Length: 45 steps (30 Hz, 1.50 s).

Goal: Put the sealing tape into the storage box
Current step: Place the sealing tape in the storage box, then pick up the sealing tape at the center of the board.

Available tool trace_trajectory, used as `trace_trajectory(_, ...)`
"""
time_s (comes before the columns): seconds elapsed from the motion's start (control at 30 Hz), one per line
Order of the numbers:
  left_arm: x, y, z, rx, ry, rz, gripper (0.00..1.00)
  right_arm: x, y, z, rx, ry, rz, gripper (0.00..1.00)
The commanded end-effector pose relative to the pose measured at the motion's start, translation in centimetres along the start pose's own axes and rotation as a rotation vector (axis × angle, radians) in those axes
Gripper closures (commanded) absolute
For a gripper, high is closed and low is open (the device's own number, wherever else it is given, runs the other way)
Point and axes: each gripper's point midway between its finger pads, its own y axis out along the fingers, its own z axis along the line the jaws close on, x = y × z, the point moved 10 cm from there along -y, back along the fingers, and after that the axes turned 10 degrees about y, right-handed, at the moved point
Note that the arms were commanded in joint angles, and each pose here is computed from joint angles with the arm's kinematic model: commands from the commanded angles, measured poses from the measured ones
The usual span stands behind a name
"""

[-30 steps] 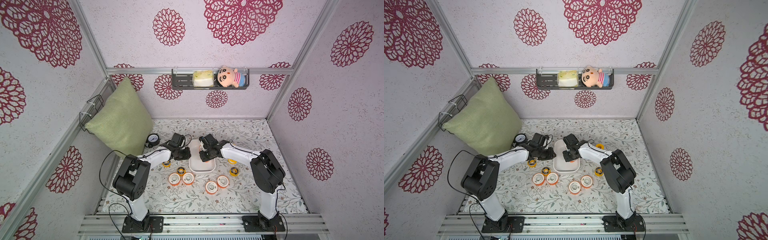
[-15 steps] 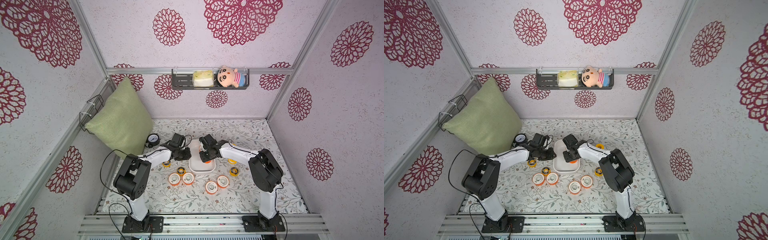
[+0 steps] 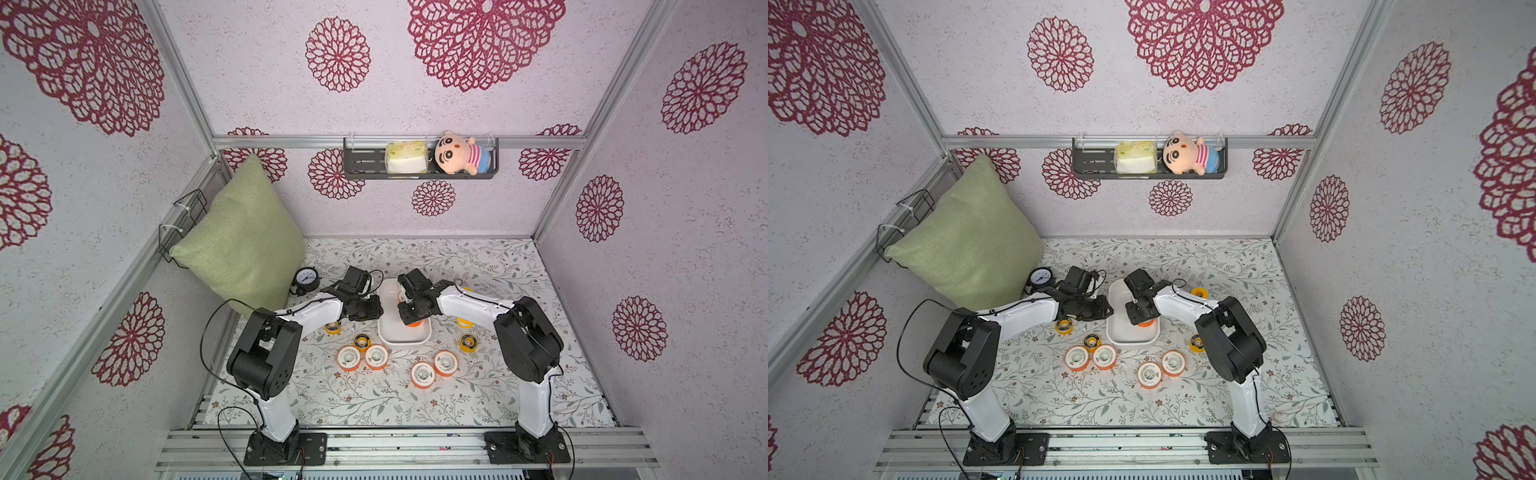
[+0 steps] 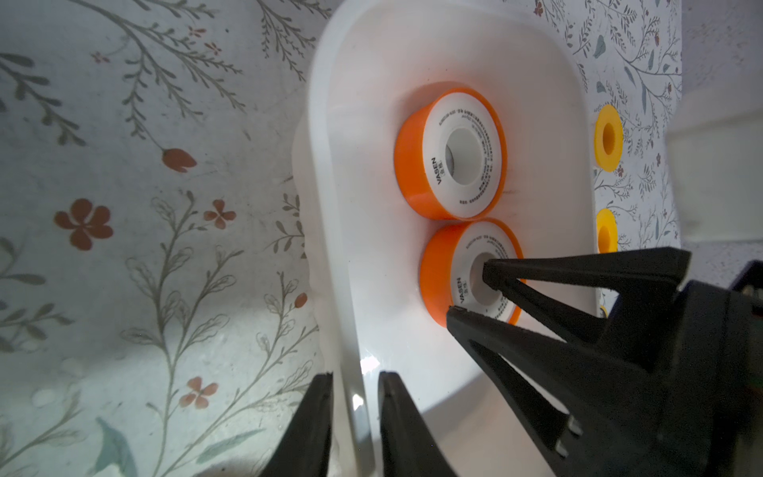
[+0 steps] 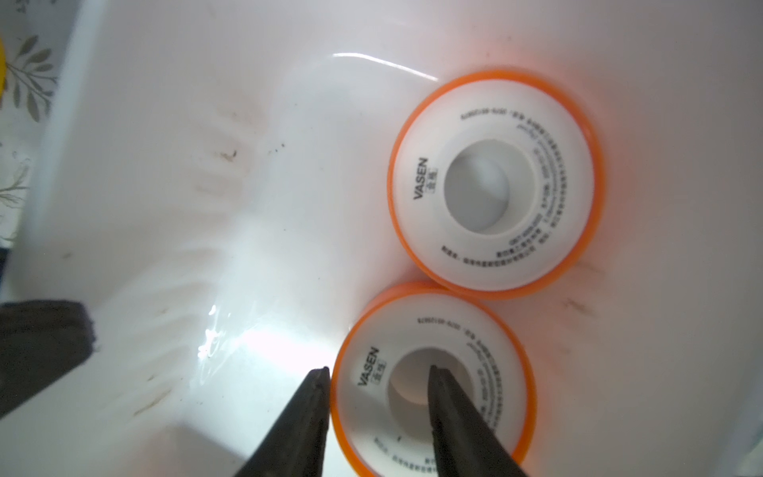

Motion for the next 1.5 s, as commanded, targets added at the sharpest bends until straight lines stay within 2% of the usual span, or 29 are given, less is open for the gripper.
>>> trace_trajectory(0.0, 0.7, -0.7, -0.6, 0.001, 0.024, -0.019, 0.70, 0.8, -2.1, 0.3, 0.025, 0.028, -0.068, 0.54)
trace_trajectory(0.23, 1.4, -3.9, -1.4, 0.027, 0.037, -0.087, 0.58, 1.4, -5.6, -0.7, 0.160, 0.100, -0.191, 0.48)
trace_trajectory(0.43, 0.3, -7.3, -1.1, 0.132, 0.036, -0.141, 0.52, 1.2, -8.6, -3.9, 0.307, 0.213, -0.314, 0.49)
trace_trajectory(0.63, -2.4, -10.4, -0.2, 0.242, 0.000, -0.162, 0.49, 0.1, -10.4, -7.5, 0.314, 0.284, -0.402, 0.49)
trace_trajectory(0.87, -6.2, -13.0, 0.9, 0.325, -0.070, -0.157, 0.47, -1.4, -10.7, -10.0, 0.316, 0.329, -0.427, 0.49)
trace_trajectory(1.17, -10.9, -13.6, 2.1, 0.347, -0.212, -0.081, 0.45, -2.2, -9.8, -10.2, 0.358, 0.343, -0.407, 0.49)
trace_trajectory(1.47, -13.5, -11.6, 2.5, 0.319, -0.223, 0.010, 0.40, -2.3, -9.1, -10.2, 0.367, 0.348, -0.387, 0.49)
